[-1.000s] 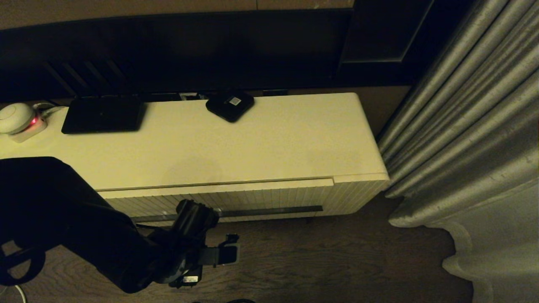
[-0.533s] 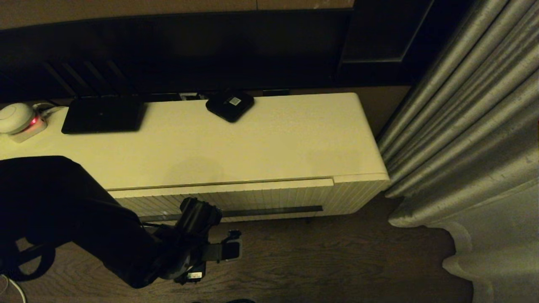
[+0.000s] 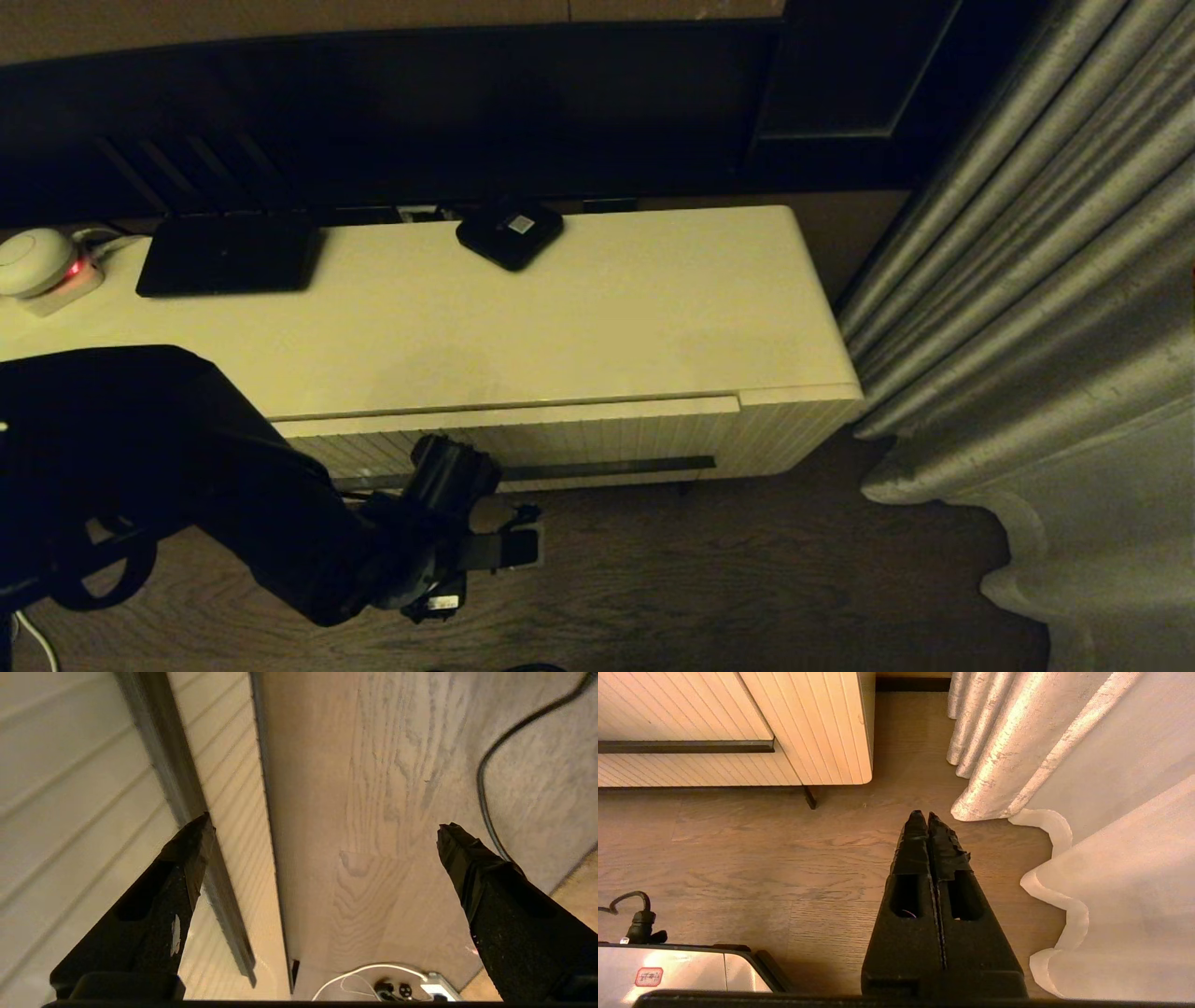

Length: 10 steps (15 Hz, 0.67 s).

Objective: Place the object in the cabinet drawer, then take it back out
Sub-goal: Open the drawer

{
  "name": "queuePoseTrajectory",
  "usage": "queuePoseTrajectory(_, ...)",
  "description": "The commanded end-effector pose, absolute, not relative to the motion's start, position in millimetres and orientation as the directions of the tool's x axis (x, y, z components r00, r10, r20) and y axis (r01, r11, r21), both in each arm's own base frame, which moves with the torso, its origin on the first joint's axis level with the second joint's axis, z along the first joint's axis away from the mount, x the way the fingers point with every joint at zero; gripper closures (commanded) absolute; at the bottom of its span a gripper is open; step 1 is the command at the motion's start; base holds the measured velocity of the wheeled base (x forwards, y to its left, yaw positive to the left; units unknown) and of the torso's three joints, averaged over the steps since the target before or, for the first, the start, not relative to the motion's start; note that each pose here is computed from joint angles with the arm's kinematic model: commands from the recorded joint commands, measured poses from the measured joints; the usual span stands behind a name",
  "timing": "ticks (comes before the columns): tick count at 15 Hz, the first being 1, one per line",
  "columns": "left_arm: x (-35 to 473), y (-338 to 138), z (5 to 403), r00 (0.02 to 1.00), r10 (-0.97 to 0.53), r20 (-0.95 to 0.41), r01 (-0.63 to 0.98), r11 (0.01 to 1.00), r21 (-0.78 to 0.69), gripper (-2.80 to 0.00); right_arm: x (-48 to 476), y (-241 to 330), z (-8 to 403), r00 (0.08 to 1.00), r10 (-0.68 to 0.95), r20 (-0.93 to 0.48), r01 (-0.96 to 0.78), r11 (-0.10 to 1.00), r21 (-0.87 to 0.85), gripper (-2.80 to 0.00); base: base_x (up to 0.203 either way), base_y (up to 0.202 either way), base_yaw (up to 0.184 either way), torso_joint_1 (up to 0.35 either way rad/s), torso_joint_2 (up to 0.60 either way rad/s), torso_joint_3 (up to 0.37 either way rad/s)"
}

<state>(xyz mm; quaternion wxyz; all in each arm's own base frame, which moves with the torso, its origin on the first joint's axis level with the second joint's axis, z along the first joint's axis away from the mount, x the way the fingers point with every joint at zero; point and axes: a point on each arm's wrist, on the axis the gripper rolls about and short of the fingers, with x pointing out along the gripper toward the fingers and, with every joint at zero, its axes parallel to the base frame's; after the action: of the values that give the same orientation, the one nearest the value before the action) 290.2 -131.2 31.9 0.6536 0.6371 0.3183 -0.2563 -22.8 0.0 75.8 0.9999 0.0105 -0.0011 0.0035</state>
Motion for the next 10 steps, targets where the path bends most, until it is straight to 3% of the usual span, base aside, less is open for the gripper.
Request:
queuePoseTrajectory(1, 293, -132, 32, 0.672, 0.07, -0.737, 0.735, 0.053, 0.676, -2.8, -23, 0, 75, 1.0, 0.008, 0.002, -0.008, 1.0, 0.021, 0.0, 0.0, 0.0, 0.0, 0.0, 0.0, 0.0)
queuePoseTrajectory(10, 304, -136, 27, 0.68, 0.071, -0.73, 0.729, 0.049, 0.683, -2.8, -23, 0, 75, 1.0, 0.008, 0.002, -0.008, 1.0, 0.021, 0.0, 0.0, 0.0, 0.0, 0.0, 0.0, 0.0)
